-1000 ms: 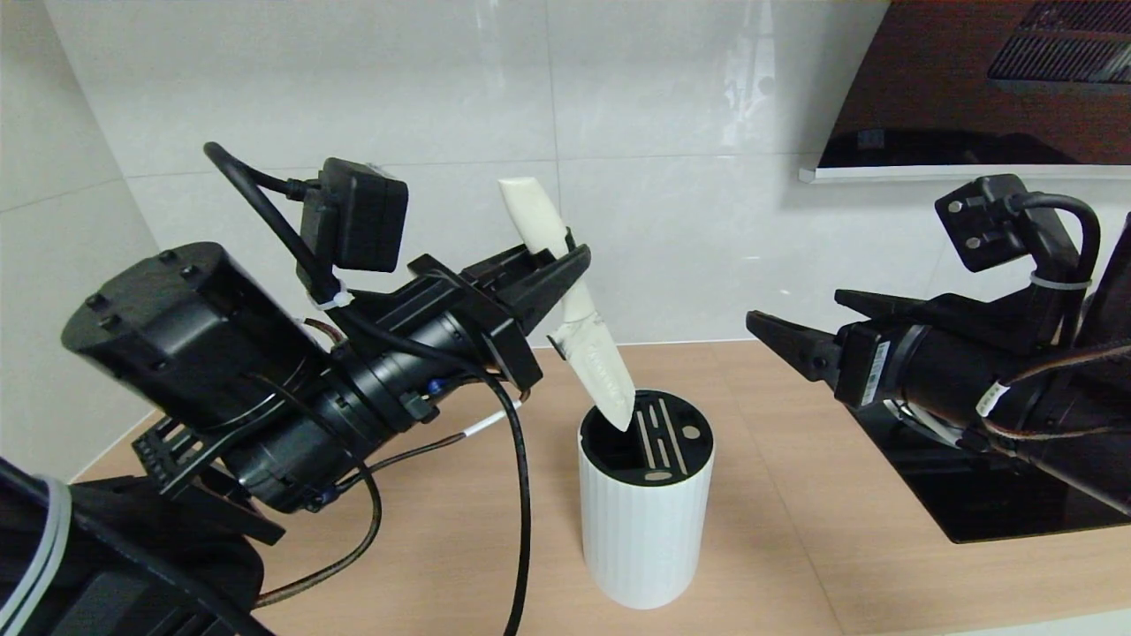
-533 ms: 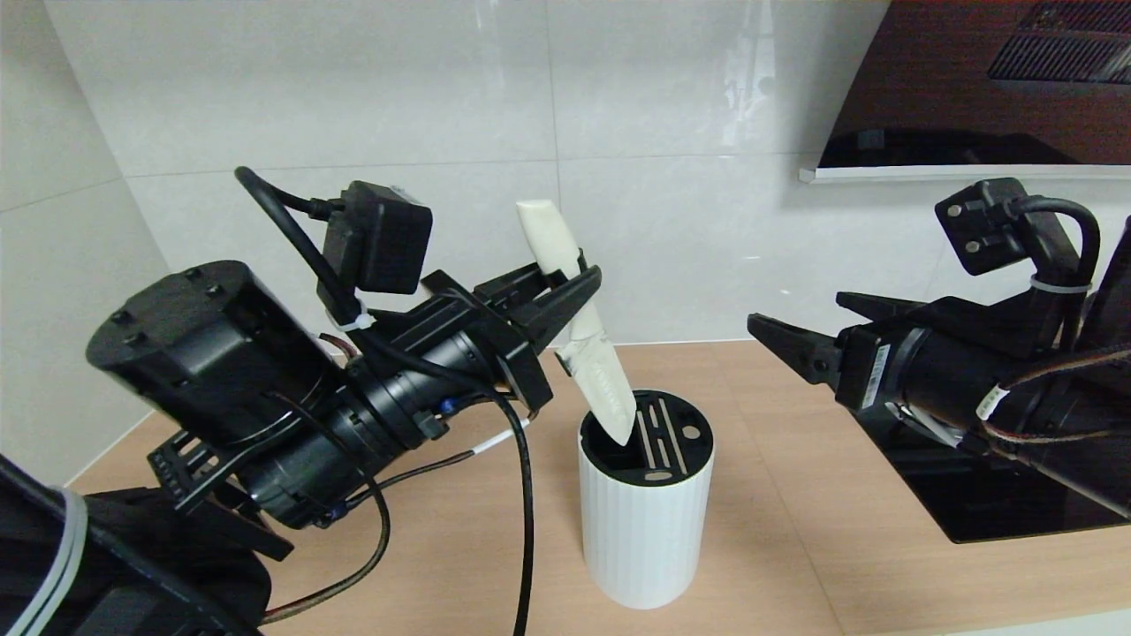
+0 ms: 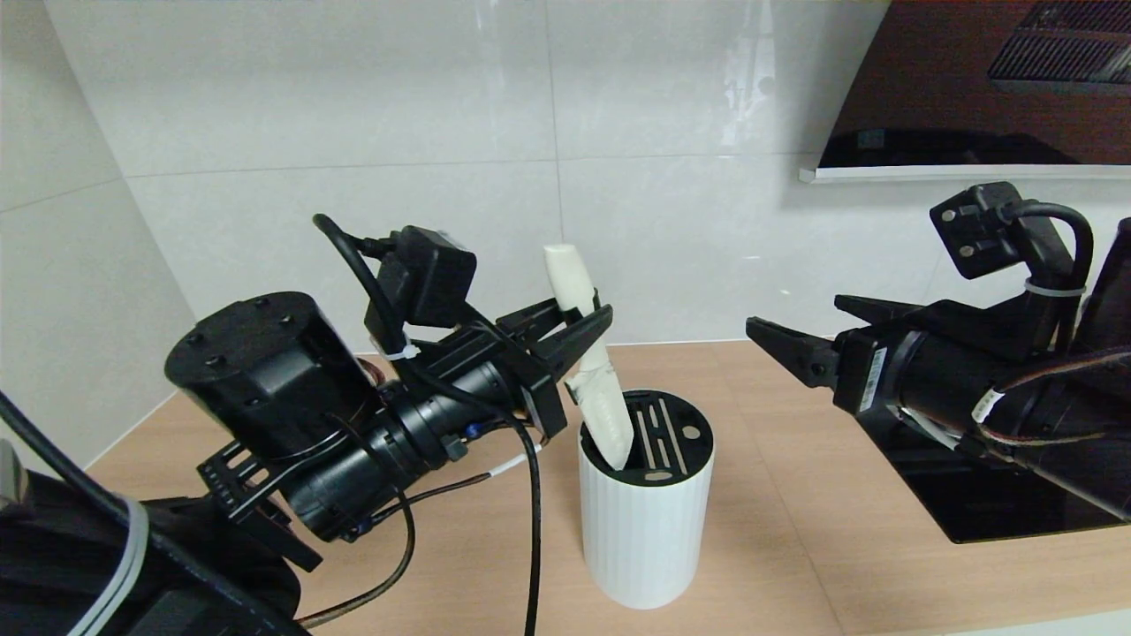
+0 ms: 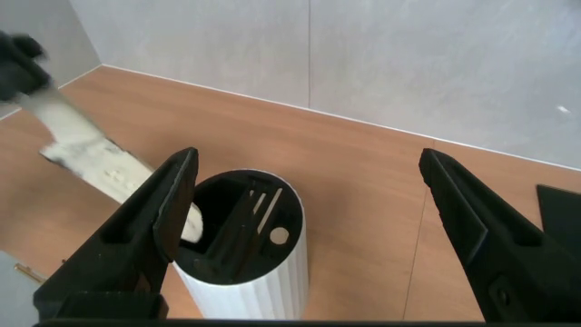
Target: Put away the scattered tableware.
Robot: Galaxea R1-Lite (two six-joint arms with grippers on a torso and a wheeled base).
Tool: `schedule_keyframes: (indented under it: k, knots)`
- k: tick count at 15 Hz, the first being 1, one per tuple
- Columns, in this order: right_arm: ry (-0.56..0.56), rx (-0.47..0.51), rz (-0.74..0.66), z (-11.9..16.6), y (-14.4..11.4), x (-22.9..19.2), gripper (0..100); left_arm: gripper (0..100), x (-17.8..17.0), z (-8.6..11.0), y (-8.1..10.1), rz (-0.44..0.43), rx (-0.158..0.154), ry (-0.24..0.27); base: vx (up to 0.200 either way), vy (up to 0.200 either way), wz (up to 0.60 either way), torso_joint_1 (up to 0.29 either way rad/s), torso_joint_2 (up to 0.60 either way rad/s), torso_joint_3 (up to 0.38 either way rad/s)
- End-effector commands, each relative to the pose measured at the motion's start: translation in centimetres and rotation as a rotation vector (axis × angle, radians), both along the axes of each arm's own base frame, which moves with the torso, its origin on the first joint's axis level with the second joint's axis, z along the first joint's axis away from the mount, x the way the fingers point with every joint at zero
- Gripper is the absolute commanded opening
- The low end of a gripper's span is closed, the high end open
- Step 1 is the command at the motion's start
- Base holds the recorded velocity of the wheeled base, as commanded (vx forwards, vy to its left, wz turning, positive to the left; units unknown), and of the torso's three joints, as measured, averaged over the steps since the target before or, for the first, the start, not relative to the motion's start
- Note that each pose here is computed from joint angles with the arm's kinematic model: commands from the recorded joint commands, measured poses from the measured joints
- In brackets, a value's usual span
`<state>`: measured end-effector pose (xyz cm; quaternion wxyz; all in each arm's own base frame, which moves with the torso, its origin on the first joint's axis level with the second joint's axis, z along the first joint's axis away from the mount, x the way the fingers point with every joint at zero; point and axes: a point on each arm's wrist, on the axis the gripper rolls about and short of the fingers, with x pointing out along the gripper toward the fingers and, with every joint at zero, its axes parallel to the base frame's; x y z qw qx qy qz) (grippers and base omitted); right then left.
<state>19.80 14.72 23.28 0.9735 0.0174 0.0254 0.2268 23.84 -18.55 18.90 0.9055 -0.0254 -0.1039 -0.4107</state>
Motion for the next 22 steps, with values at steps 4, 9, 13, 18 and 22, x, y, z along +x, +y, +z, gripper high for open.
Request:
schedule_keyframes:
  k: [4,9,13,18,22]
  knots:
    - [0.012,-0.011,0.003,-0.4,0.0,-0.1,100,0,0.7,-1.9,-0.6,0.004,0.037,0.052,0.0,0.0,0.0,0.0,0.0,0.0]
    - [-0.006,-0.026,0.001,-0.2,-0.1,-0.2,100,0,1.5,-1.7,-2.0,-0.003,0.028,0.038,0.0,0.0,0.0,0.0,0.0,0.0]
    - [0.002,-0.034,0.003,-0.5,-0.1,-0.2,100,0,1.8,-2.4,-2.0,0.028,0.067,0.085,0.0,0.0,0.0,0.0,0.0,0.0]
    - [0.001,-0.037,0.003,-0.5,-0.2,-0.4,100,0,2.7,-5.1,-2.7,0.039,0.109,0.139,0.0,0.0,0.0,0.0,0.0,0.0]
    - [0.001,-0.037,0.003,-0.5,-0.2,-0.4,100,0,3.2,-6.4,-3.1,0.05,0.11,0.142,0.0,0.0,0.0,0.0,0.0,0.0]
